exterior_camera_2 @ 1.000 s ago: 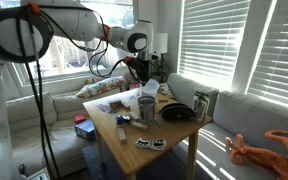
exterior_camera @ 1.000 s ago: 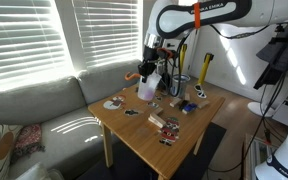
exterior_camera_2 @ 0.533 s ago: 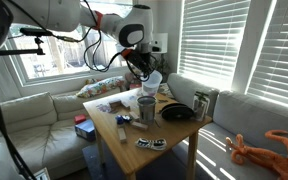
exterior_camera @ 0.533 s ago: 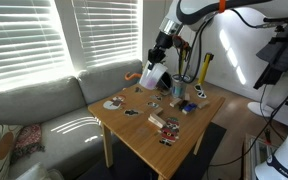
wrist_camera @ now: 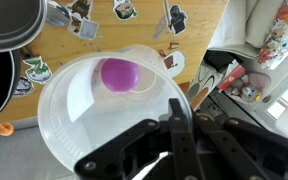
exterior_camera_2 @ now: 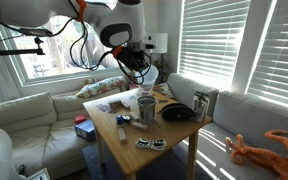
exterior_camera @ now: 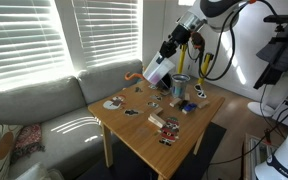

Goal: Pour the contents in the plastic cup into the silver cup

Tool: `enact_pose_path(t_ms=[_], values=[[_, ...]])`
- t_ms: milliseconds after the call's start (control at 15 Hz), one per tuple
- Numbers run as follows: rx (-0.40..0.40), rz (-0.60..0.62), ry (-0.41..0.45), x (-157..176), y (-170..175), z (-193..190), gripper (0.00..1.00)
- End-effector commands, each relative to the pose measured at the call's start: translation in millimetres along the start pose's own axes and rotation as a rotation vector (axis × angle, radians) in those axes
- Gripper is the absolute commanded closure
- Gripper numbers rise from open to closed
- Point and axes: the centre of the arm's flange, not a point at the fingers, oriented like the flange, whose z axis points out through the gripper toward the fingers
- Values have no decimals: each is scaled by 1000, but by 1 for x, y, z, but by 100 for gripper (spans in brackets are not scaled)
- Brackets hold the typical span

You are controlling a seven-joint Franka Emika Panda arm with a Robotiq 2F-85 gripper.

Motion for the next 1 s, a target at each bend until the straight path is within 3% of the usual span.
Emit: enact_pose_path(t_ms=[0, 200, 600, 933], values=[[1, 0, -1, -1, 0, 1, 96], [0, 1, -3, -3, 0, 3, 96], [180, 11, 52, -20, 19, -10, 99], [338, -7, 33, -42, 38, -13, 99]])
